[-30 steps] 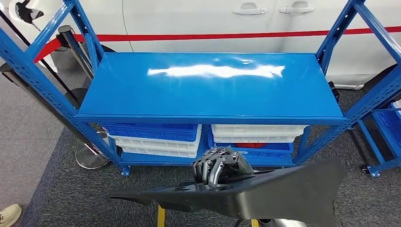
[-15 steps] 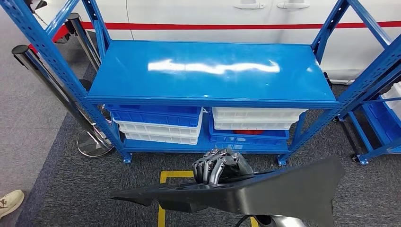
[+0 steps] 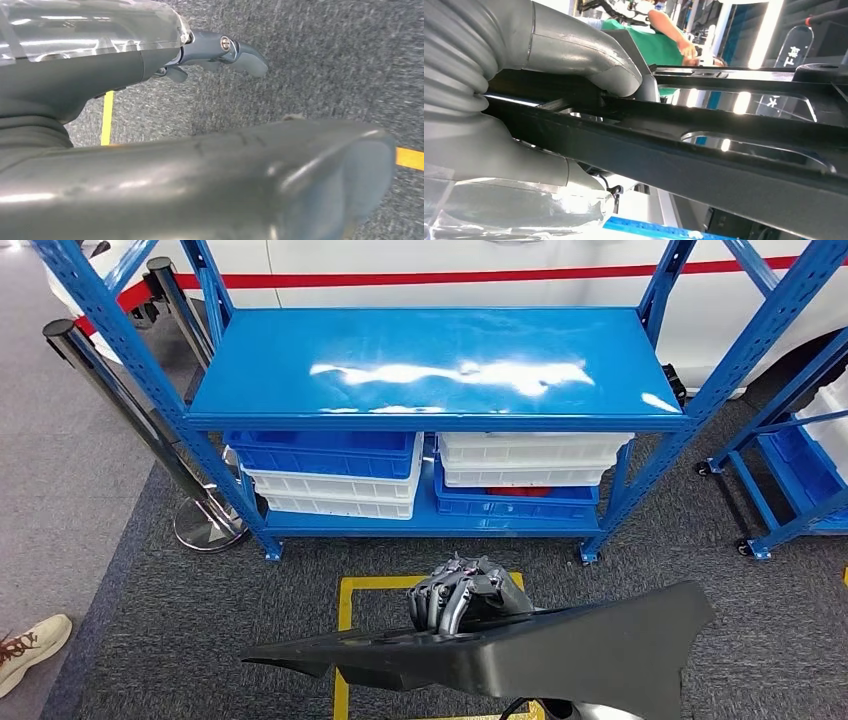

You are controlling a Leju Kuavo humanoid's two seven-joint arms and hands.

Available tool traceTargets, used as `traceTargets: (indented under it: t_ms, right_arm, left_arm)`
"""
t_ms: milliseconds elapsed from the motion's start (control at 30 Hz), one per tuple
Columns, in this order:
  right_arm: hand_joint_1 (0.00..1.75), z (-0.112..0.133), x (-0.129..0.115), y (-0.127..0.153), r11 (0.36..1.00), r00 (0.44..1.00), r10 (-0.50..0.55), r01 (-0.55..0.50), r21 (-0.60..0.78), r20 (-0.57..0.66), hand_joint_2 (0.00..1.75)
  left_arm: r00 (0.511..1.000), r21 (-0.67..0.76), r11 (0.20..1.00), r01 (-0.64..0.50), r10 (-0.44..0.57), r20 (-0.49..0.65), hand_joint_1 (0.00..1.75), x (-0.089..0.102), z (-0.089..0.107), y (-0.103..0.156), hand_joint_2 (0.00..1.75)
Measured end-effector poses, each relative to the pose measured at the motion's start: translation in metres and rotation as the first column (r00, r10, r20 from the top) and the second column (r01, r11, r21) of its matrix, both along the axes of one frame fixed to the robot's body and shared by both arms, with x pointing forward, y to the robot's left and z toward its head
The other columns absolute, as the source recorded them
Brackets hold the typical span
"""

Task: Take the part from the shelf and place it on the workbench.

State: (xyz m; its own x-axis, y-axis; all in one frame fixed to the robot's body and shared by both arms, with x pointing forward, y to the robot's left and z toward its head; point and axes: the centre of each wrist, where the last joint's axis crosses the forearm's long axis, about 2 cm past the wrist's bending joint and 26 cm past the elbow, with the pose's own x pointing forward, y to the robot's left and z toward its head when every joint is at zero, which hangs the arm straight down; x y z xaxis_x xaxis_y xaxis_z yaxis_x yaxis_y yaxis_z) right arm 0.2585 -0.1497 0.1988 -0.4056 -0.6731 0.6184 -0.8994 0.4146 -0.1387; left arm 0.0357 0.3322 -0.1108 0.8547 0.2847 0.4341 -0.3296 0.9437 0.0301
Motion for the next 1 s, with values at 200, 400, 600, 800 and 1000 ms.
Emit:
traceTargets:
  t_ms: [200,400,600,800,1000]
  right_arm:
    - [1.75,0.0,0.0006,-0.0011,1.0,1.0,-0.012,0.012,-0.004,0.001,1.75]
    - [1.75,-0.0013,0.001,-0.0038,1.0,1.0,-0.025,0.025,-0.007,-0.001,1.75]
    - [1.75,0.0005,0.0007,-0.0037,1.0,1.0,-0.008,0.008,-0.008,0.02,1.75]
    - [1.75,0.0003,-0.0004,-0.0034,1.0,0.999,0.02,-0.02,0.006,0.029,1.75]
    - [1.75,-0.0003,-0.0005,-0.0031,0.999,0.999,0.034,-0.034,0.004,0.03,1.75]
  left_arm:
    - [1.0,-0.004,1.0,0.004,-0.004,0.008,0.0,0.0026,0.0003,0.0009,0.0]
    - [1.0,-0.004,1.0,0.002,-0.002,-0.004,0.0,0.0013,0.0002,0.0007,0.0]
    - [1.0,0.0,1.0,0.001,-0.001,-0.029,0.0,0.0011,0.0001,-0.0005,0.0]
    - [0.999,0.002,1.0,-0.006,0.006,-0.036,0.0,0.0017,0.0002,0.0005,0.0]
    - [0.999,0.011,1.0,-0.02,0.02,-0.037,0.0,0.0011,0.0003,0.0023,0.0]
